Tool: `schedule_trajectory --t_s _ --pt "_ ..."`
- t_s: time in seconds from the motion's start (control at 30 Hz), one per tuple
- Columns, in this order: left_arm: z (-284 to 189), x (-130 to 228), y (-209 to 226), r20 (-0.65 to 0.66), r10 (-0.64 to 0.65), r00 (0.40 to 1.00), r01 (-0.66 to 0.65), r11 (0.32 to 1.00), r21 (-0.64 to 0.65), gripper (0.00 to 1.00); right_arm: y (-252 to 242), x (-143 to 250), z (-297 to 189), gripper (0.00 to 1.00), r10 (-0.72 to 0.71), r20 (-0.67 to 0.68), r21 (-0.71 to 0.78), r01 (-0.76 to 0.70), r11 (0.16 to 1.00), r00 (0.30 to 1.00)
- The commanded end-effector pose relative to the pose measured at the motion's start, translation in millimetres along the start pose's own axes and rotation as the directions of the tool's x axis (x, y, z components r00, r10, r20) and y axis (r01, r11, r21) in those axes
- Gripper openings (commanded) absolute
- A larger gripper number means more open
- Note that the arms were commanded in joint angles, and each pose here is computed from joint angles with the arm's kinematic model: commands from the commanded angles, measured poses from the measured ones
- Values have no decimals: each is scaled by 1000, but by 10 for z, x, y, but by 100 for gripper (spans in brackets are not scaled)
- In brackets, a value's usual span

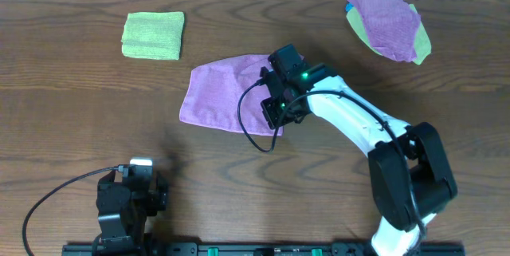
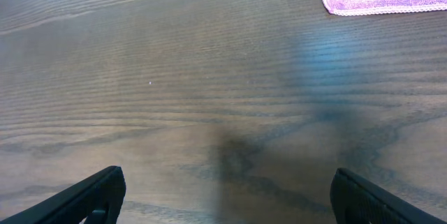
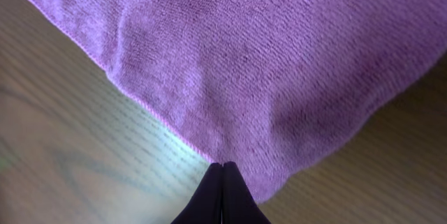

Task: Fold the cloth
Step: 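Push the pink cloth's edge with the right gripper to straighten it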

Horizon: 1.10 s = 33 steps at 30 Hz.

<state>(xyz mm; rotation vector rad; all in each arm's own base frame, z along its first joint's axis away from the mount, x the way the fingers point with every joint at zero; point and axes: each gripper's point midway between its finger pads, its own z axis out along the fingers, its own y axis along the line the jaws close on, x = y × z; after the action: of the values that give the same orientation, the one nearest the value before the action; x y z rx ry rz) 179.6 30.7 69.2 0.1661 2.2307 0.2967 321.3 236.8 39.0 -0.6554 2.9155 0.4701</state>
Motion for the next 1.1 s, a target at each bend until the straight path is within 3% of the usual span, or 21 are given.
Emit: schedule_trajectory --t_s 0.0,0.43,0.63,0.8,1.07 --pt "39 97 -22 -28 -2 1000 2 1000 3 95 1 69 169 2 -26 -42 -12 25 1000 999" --pt "39 96 -22 -28 -2 1000 2 1000 3 95 -86 162 387 2 -37 -98 2 37 999 994" --pt "39 97 -22 -28 -2 1000 2 1000 3 95 -196 395 461 2 -9 -198 47 19 999 980" --pt "39 96 -21 -28 -3 1000 3 1000 3 95 -358 653 377 2 115 -286 168 -69 983 951" --pt "39 97 -22 -28 -2 1000 2 1000 3 95 -364 1108 177 2 239 -445 240 -142 960 863"
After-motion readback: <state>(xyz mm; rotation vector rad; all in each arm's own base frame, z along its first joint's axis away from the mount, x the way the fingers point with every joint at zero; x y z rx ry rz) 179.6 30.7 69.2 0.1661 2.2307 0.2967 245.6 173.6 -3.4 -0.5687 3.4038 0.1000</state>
